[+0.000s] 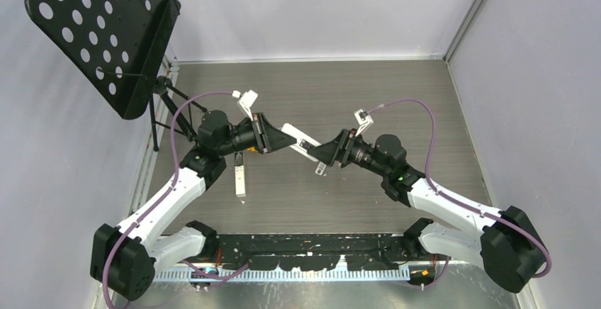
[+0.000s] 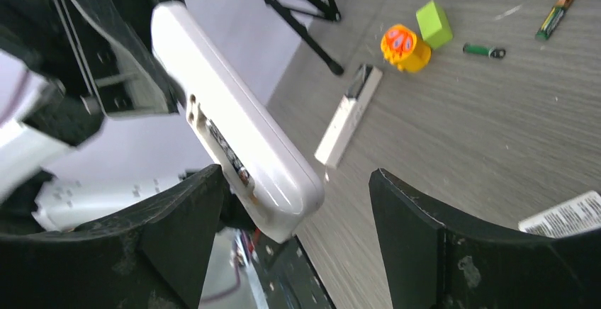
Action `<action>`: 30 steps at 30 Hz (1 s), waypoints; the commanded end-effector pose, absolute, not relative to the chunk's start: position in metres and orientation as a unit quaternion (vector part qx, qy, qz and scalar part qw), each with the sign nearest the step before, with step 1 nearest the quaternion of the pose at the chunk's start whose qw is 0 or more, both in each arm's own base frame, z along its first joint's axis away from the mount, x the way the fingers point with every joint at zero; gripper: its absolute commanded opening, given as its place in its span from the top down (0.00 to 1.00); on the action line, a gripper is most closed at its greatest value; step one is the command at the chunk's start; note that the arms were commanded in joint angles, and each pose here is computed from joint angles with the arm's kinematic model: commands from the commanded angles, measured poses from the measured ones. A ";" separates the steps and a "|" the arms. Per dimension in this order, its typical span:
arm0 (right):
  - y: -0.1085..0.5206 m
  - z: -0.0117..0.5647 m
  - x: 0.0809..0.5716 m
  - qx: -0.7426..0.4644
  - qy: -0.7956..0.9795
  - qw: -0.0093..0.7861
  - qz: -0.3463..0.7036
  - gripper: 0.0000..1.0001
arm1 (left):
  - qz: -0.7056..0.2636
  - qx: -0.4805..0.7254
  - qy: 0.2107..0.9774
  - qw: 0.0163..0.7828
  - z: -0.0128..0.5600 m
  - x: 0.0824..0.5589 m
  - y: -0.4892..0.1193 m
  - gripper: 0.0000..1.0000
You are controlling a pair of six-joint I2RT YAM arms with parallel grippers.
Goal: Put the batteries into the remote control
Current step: Load the battery into the remote control.
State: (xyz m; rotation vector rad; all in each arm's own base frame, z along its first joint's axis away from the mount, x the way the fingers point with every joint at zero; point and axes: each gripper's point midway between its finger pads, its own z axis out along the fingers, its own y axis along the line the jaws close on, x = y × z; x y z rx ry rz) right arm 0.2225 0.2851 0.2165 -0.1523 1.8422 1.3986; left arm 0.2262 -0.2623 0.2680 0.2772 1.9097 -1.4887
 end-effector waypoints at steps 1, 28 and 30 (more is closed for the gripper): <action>0.278 0.277 0.252 0.031 0.647 0.473 0.598 0.21 | -0.595 0.103 0.690 0.398 0.301 0.232 -0.261 1.00; 0.308 0.227 0.261 -0.013 0.695 0.427 0.578 0.56 | -0.595 0.047 0.707 0.379 0.299 0.248 -0.263 1.00; 0.307 0.218 0.261 -0.032 0.708 0.432 0.557 0.56 | -0.593 0.041 0.710 0.377 0.298 0.250 -0.263 1.00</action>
